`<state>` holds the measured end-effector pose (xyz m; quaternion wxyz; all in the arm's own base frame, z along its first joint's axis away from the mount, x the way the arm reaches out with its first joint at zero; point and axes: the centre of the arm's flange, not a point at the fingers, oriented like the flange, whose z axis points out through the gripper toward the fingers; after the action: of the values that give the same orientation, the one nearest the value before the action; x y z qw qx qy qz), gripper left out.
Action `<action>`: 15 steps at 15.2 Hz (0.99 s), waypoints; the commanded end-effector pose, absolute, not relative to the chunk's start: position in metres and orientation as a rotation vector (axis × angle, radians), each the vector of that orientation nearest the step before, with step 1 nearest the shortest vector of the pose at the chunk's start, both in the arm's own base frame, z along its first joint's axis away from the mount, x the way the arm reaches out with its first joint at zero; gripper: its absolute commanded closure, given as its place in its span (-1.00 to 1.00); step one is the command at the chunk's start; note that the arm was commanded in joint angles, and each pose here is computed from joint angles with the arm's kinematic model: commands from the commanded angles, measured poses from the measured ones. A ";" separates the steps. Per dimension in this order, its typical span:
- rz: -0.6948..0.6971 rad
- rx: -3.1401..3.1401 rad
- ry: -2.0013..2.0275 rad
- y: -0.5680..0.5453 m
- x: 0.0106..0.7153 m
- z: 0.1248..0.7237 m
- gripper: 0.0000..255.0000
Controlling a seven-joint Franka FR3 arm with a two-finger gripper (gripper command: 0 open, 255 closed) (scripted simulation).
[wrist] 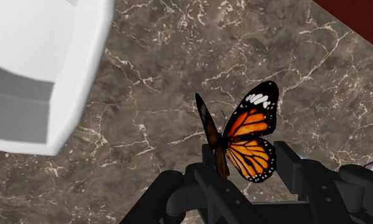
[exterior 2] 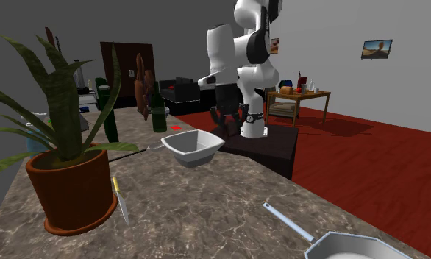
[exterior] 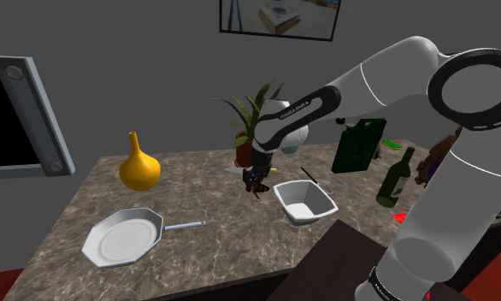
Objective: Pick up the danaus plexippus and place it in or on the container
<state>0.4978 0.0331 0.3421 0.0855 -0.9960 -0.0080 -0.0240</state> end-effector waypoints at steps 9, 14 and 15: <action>-0.071 -2.969 -0.026 -0.089 0.447 0.346 1.00; -0.071 -2.969 -0.026 -0.150 0.422 0.348 1.00; -0.071 -2.969 -0.026 -0.162 0.416 0.348 1.00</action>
<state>0.4222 -0.1486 0.3492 0.0856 -0.9960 -0.0079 -0.0239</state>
